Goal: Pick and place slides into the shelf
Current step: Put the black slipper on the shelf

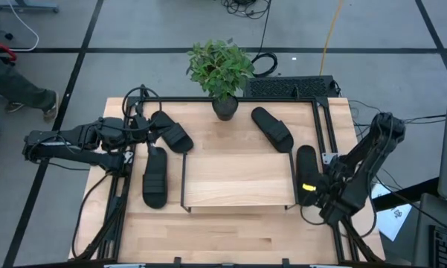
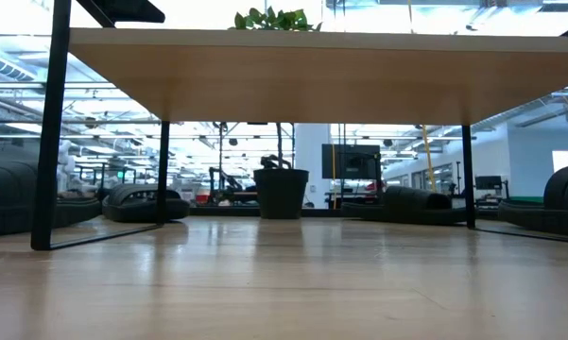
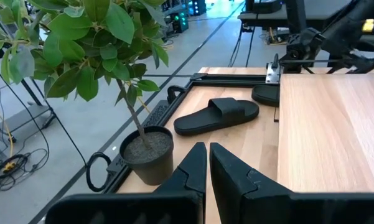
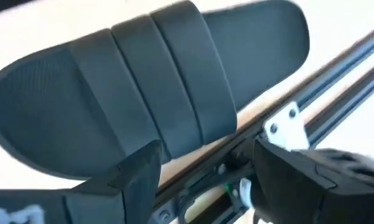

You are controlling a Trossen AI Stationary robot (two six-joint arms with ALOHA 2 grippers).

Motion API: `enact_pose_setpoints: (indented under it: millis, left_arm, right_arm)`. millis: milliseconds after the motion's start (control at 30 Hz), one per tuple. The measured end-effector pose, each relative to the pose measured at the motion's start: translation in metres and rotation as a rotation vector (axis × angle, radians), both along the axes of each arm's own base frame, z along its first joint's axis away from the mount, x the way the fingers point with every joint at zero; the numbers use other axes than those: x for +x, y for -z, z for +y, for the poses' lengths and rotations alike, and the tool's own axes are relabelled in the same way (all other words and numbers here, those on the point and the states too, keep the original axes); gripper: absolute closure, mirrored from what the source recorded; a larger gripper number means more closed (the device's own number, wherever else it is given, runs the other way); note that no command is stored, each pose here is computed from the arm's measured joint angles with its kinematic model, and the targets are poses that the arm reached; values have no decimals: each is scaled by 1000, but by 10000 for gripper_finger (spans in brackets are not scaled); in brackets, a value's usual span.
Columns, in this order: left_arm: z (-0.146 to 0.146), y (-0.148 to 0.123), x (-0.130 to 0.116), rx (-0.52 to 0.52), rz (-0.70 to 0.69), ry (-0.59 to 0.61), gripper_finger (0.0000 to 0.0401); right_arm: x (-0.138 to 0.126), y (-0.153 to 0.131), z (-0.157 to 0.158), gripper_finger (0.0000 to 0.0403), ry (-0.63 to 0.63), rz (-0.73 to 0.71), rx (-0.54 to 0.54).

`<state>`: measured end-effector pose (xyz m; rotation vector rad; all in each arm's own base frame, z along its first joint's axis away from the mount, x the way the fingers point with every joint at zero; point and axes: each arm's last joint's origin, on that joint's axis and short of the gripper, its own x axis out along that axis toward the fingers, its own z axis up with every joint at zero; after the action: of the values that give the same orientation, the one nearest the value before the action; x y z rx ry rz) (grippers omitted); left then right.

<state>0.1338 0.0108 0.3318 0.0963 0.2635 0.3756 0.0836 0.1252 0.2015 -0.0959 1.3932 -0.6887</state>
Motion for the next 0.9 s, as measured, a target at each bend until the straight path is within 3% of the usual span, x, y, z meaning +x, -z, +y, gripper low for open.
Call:
enact_pose_setpoints:
  millis: [200, 367, 700, 900]
  left_arm:
    - [0, 0, 0, -2, -1, 0, 380]
    - [0, 0, 0, -4, -1, -1, 380]
    - [0, 1, 0, -3, 13, -1, 380]
    - [0, 2, -1, 1, 25, 0, 380]
  right_arm:
    - [2, 9, 8, 161, -119, -38, -101]
    - [6, 16, 20, 161, -225, -99, -54]
    - [10, 19, 25, 161, -199, -143, 4]
    - [14, 35, 29, 161, -198, -33, -92]
